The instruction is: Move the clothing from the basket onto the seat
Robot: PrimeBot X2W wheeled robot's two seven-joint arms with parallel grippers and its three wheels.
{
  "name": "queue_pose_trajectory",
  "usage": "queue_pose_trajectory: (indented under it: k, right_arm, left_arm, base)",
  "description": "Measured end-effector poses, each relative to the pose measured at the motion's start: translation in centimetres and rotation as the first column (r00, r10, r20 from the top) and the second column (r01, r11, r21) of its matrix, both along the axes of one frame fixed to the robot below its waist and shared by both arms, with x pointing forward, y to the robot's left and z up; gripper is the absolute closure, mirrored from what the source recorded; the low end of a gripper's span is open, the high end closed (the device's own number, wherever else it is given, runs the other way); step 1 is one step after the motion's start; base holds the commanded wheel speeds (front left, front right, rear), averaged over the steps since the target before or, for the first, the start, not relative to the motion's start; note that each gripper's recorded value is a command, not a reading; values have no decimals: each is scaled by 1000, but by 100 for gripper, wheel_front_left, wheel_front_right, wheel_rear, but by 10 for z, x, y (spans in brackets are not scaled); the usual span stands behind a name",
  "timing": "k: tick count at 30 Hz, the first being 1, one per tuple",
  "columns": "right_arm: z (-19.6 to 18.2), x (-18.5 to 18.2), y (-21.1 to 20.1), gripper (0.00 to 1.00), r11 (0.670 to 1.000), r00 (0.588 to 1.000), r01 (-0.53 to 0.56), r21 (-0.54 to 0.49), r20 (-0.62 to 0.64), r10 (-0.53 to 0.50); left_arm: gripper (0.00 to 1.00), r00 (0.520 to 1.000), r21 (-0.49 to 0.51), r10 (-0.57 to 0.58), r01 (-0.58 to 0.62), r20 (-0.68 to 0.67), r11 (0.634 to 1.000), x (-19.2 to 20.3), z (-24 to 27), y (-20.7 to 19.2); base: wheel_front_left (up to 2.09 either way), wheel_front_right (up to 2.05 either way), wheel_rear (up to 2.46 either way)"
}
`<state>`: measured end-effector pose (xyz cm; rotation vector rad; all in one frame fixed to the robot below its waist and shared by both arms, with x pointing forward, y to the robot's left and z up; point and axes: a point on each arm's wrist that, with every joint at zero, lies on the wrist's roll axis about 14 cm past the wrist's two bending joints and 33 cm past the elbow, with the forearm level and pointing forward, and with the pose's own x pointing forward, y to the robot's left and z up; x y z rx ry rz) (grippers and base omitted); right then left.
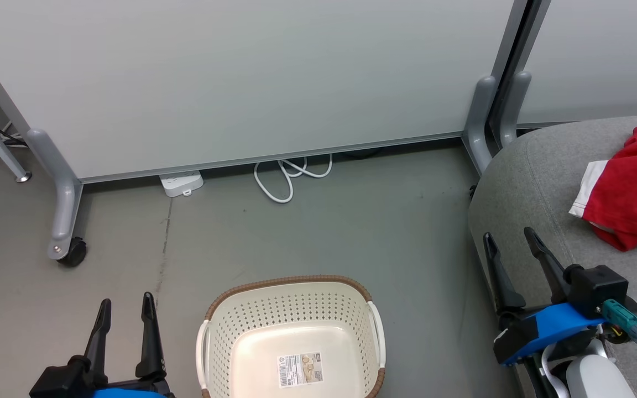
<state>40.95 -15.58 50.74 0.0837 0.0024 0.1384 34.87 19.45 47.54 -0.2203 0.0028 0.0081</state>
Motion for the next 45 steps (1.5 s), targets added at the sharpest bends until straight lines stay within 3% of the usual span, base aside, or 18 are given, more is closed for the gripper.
queue_pose_trajectory:
  k: [7,8,17,27,45]
  right_arm:
    - [2,-2,2,0,1000,1000,-3,2,1,3]
    - [0,-2,2,100,1000,1000,-4,2,-4,4]
    - [-42,-18,0,100,1000,991,4,3,-133,-4]
    - [-43,-19,-8,100,981,985,65,182,-168,-34]
    - [-37,-18,-18,100,876,979,144,461,-196,-57]
  left_arm:
    - [0,1000,-20,-12,11,-13,1000,0,-4,-5]
    - [100,1000,-24,-12,12,-17,1000,-1,-6,-6]
    - [100,991,-52,-14,7,-136,999,-18,-41,-10]
    - [100,988,-212,18,-51,-156,976,-16,-43,-6]
    - [100,987,-454,45,-111,-154,884,-4,-34,1]
  base:
    - [0,0,0]
    - [0,0,0]
    - [0,0,0]
    - [0,0,0]
    - [0,0,0]
